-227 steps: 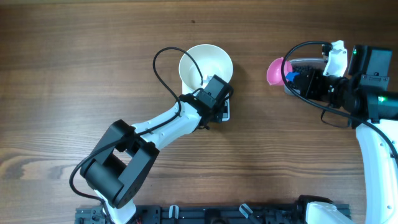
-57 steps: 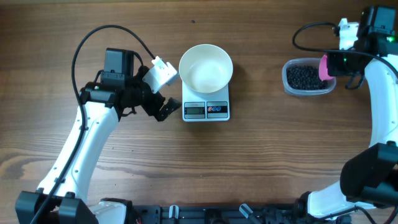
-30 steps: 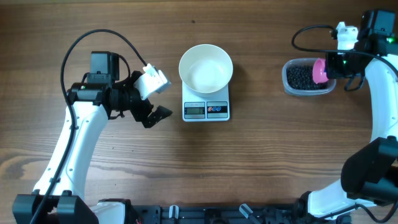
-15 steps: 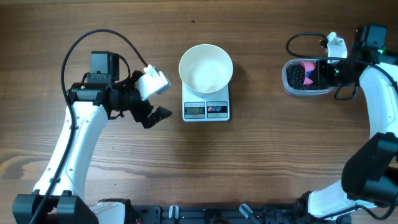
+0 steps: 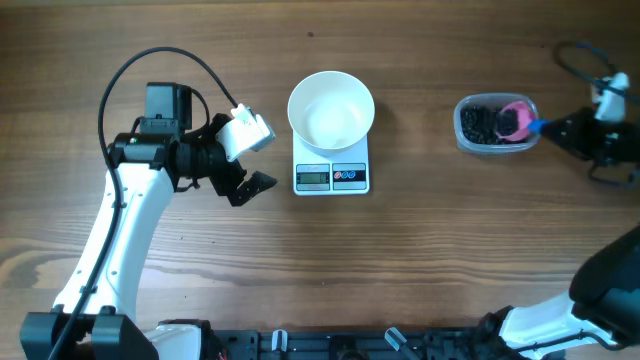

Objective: Scoop item into bowl and weigh 150g on scale
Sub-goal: 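Scoop black beans from the tub with the right gripper, then carry the filled scoop over the white bowl and tip beans in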

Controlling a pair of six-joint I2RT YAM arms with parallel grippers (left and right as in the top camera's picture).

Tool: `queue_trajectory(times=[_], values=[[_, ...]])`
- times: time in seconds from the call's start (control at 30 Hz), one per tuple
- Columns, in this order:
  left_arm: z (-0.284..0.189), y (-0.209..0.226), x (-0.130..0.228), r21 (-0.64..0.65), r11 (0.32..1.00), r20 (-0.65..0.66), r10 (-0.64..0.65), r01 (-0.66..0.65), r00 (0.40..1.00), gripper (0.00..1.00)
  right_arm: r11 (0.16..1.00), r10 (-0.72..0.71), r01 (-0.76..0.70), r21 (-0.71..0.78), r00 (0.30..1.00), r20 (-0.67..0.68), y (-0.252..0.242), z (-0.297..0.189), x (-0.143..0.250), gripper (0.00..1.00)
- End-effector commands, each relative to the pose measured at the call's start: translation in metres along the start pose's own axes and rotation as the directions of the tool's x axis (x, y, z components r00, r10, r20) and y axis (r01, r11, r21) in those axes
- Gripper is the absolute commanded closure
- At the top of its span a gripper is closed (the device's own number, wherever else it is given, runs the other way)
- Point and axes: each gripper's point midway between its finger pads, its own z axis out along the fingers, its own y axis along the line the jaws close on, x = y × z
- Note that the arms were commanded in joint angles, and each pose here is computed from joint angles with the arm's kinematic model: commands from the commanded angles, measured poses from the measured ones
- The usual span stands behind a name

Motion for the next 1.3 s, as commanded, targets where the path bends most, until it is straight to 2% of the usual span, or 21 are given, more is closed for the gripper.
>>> queue_trajectory(times=[0.0,0.13,0.23,0.4,0.53,0.67,0.73,0.8,0.9,0.97,1.0,1.1,1.2,1.27], values=[[-0.004,-0.003,-0.004,0.004,1.0,0.023,0.019,-0.019,1.0,0.0,0.988,0.04,-0.031,-0.152,0.998,0.052,0.005,-0.013,-0.003,0.96],[-0.004,-0.003,-0.004,0.004,1.0,0.023,0.019,-0.019,1.0,0.0,0.958,0.022,0.005,-0.287,0.996,0.092,0.022,-0.025,-0.003,0.96],[-0.004,-0.003,-0.004,0.004,1.0,0.023,0.019,-0.019,1.0,0.0,0.903,-0.008,0.048,-0.427,0.995,0.096,0.059,-0.024,-0.001,0.96],[-0.004,-0.003,-0.004,0.004,1.0,0.023,0.019,-0.019,1.0,0.0,0.843,-0.123,0.098,-0.529,0.992,-0.013,0.126,0.01,0.017,0.96],[-0.004,-0.003,-0.004,0.004,1.0,0.023,0.019,-0.019,1.0,0.0,0.797,-0.265,0.164,-0.582,0.96,-0.093,0.204,0.052,0.034,0.96],[-0.004,-0.003,-0.004,0.004,1.0,0.023,0.019,-0.019,1.0,0.0,0.841,-0.383,0.293,-0.454,0.916,-0.118,0.248,0.087,0.045,0.96],[-0.004,-0.003,-0.004,0.004,1.0,0.023,0.019,-0.019,1.0,0.0,0.873,-0.442,0.394,-0.289,0.889,-0.121,0.26,0.109,0.05,0.96],[-0.004,-0.003,-0.004,0.003,1.0,0.023,0.019,-0.019,1.0,0.0,0.859,-0.51,0.498,-0.122,0.852,-0.117,0.263,0.124,0.055,0.96],[-0.004,-0.003,-0.004,0.004,1.0,0.023,0.019,-0.019,1.0,0.0,0.756,-0.628,0.637,0.15,0.771,-0.108,0.268,0.14,0.062,0.96],[-0.004,-0.003,-0.004,0.004,1.0,0.023,0.019,-0.019,1.0,0.0,0.672,-0.692,0.687,0.276,0.715,-0.094,0.276,0.142,0.064,0.96],[-0.004,-0.003,-0.004,0.004,1.0,0.023,0.019,-0.019,1.0,0.0,0.595,-0.739,0.702,0.392,0.669,-0.077,0.284,0.139,0.063,0.96],[-0.004,-0.003,-0.004,0.004,1.0,0.023,0.019,-0.019,1.0,0.0,0.414,-0.852,0.739,0.531,0.52,-0.06,0.314,0.13,0.068,0.96],[-0.004,-0.003,-0.004,0.004,1.0,0.023,0.019,-0.019,1.0,0.0,0.403,-0.863,0.745,0.532,0.502,-0.051,0.32,0.131,0.069,0.96],[-0.004,-0.003,-0.004,0.004,1.0,0.023,0.019,-0.019,1.0,0.0,0.437,-0.857,0.77,0.465,0.513,-0.045,0.322,0.135,0.074,0.96]])
